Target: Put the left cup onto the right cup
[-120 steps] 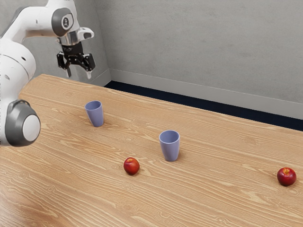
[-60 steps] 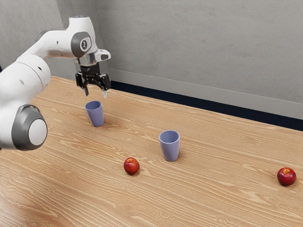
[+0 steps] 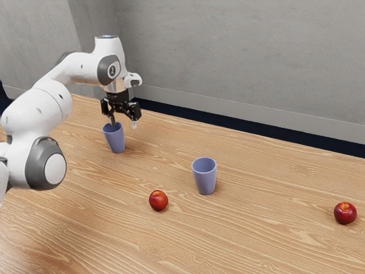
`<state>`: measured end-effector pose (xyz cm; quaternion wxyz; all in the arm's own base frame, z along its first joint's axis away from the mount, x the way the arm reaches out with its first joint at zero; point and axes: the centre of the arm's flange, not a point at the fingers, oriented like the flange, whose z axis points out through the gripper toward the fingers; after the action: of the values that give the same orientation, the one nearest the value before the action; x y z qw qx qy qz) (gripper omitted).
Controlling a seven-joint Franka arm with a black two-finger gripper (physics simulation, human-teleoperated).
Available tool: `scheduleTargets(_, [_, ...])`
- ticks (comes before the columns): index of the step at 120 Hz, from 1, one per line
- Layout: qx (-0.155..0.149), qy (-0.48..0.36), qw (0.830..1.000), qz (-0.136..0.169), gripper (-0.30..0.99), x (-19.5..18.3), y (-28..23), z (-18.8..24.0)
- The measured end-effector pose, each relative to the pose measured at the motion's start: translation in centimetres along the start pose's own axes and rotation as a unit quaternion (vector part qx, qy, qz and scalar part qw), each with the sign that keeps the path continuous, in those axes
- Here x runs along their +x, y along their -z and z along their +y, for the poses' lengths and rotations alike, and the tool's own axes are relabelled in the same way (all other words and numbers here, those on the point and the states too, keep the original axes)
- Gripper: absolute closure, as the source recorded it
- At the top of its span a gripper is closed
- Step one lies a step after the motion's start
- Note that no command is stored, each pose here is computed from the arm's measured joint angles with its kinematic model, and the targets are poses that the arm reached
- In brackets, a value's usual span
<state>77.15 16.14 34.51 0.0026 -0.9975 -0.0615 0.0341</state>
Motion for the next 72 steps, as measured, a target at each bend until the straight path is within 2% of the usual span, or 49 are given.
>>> scheduleTargets(45, [-0.006,-0.002,1.000,-0.006,0.01,0.5,-3.0,0.1])
scheduleTargets(52, [-0.006,-0.001,1.000,-0.006,0.10,0.5,-3.2,0.0])
scheduleTargets(72, [-0.004,0.008,1.000,-0.012,0.47,0.4,-4.1,-1.4])
